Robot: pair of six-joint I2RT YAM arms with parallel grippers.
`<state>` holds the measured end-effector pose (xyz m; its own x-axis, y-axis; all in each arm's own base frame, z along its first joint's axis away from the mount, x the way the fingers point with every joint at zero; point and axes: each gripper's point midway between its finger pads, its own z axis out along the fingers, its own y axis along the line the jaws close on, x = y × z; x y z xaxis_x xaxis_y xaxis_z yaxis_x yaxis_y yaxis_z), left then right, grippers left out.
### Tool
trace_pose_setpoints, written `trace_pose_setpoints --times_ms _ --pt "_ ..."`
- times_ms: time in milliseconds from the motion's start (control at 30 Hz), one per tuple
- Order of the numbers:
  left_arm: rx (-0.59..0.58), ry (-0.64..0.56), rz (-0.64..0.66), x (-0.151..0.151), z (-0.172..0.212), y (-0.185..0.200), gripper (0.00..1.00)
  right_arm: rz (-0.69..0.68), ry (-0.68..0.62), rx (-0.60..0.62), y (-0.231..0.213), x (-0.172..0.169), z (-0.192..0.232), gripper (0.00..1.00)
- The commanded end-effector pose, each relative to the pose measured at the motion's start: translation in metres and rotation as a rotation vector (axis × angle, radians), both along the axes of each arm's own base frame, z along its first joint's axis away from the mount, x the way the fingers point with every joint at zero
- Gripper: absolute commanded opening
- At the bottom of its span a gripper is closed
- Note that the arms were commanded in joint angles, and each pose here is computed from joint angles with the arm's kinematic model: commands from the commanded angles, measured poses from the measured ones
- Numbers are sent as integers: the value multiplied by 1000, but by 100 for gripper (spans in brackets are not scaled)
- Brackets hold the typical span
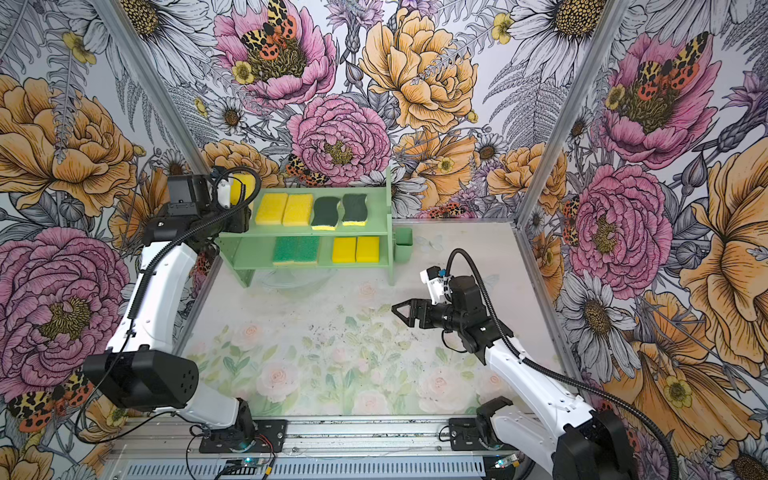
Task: Place and organize the cleaning sponges onto the shelf
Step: 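Lift the yellow sponge with the left gripper and carry it into the upper shelf, then lower the yellow sponge onto the upper shelf beside the other yellow sponges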
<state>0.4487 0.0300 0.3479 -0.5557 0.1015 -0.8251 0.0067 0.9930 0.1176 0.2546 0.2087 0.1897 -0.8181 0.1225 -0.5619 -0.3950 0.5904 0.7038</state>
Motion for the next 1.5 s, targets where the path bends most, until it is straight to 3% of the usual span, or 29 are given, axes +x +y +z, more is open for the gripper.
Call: trace_pose_setpoints --times_ms 0,733,1467 --pt "31 -10 -9 2 8 5 64 -9 -43 7 1 11 17 88" --pt "99 58 44 10 -11 24 64 -3 -32 -11 4 22 13 87" --pt "53 102 24 21 -33 25 63 -15 -20 -22 2 22 6 88"
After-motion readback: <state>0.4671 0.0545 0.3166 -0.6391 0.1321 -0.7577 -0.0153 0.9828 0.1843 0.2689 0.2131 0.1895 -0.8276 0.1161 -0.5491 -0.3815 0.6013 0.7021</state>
